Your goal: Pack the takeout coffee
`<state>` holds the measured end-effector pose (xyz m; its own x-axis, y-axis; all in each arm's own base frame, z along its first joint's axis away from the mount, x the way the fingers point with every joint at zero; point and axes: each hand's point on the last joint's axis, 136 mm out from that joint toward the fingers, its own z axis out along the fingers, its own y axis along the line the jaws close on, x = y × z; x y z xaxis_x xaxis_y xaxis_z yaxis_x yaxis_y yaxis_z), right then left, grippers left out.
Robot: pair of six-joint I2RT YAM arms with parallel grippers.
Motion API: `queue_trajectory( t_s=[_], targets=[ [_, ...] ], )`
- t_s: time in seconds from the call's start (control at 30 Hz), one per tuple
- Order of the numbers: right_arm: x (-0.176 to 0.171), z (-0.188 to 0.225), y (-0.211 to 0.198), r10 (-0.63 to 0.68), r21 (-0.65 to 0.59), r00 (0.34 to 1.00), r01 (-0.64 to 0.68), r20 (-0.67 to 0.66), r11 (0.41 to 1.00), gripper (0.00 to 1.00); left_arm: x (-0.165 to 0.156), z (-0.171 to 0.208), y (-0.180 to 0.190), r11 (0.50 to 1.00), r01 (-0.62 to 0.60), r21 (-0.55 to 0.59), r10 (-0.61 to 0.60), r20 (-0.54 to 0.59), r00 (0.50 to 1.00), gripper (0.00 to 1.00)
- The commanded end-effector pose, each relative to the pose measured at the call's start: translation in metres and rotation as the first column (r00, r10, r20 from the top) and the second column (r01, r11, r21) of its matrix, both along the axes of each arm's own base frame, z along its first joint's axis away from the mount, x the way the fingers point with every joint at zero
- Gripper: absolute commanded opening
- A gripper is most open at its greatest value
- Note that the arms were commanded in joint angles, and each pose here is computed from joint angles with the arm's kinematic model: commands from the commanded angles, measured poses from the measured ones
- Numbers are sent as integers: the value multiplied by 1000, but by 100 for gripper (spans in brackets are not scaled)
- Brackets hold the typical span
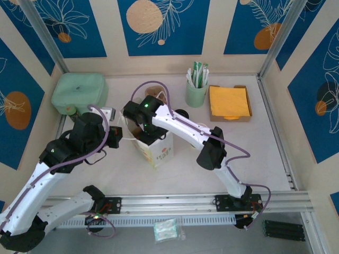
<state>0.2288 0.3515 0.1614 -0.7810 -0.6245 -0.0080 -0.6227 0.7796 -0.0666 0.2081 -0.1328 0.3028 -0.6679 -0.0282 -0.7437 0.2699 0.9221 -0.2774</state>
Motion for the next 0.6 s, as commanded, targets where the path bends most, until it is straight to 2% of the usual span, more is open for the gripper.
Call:
queue_trajectory(
  t_s=[0.0, 0.57],
  targets=[
    [-12, -28, -28, -15, -177, 994, -4, -107, 984, 60, -1, 11, 1, 1000, 0, -23, 0, 19, 1000, 0],
    [-13, -19, -28, -8, -173, 996, -7, -90, 985, 60, 0, 11, 1, 1000, -1, -22, 2, 18, 1000, 0]
  ],
)
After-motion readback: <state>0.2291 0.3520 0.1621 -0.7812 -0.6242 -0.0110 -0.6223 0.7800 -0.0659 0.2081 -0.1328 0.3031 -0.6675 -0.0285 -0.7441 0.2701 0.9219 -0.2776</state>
